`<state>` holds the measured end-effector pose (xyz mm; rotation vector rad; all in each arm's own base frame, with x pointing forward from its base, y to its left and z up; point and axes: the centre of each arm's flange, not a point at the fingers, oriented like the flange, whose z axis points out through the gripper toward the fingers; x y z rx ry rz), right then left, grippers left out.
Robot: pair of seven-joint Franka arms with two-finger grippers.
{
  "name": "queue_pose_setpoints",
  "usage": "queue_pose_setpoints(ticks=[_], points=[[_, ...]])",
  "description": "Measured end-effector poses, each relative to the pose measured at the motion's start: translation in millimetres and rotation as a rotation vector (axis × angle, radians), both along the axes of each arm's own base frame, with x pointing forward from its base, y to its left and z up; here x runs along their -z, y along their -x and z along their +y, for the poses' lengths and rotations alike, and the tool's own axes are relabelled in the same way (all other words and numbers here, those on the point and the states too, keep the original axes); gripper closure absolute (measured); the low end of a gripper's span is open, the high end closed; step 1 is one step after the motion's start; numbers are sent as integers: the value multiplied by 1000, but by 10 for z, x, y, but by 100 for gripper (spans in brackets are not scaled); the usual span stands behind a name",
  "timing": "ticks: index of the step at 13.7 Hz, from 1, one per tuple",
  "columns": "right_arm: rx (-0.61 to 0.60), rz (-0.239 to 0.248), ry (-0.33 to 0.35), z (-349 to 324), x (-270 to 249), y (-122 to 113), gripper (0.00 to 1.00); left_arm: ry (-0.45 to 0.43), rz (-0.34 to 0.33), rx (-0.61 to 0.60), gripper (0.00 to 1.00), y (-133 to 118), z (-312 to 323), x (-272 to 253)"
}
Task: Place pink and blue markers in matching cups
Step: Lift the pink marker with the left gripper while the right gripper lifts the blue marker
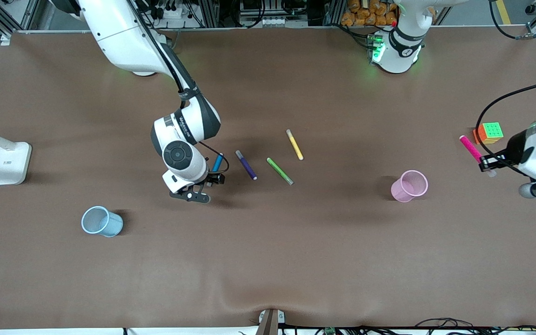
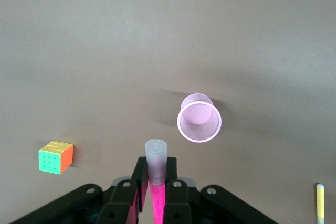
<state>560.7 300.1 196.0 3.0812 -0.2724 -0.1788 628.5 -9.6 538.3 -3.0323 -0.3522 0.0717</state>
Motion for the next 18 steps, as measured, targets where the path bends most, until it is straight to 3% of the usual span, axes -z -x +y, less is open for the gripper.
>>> queue_pose_setpoints(ticks=[4, 8, 13, 18], points=[[30, 13, -28, 8, 48, 45, 0, -8, 9, -129, 83, 15, -30, 92], [15, -21, -46, 57, 86, 81, 0, -23, 42, -254, 83, 47, -60, 225], [-9, -37, -50, 99, 190, 196, 0, -38, 115, -276, 83, 80, -71, 535], [-18, -27, -45, 71, 234, 231, 0, -50, 105, -364, 83, 81, -152, 539]])
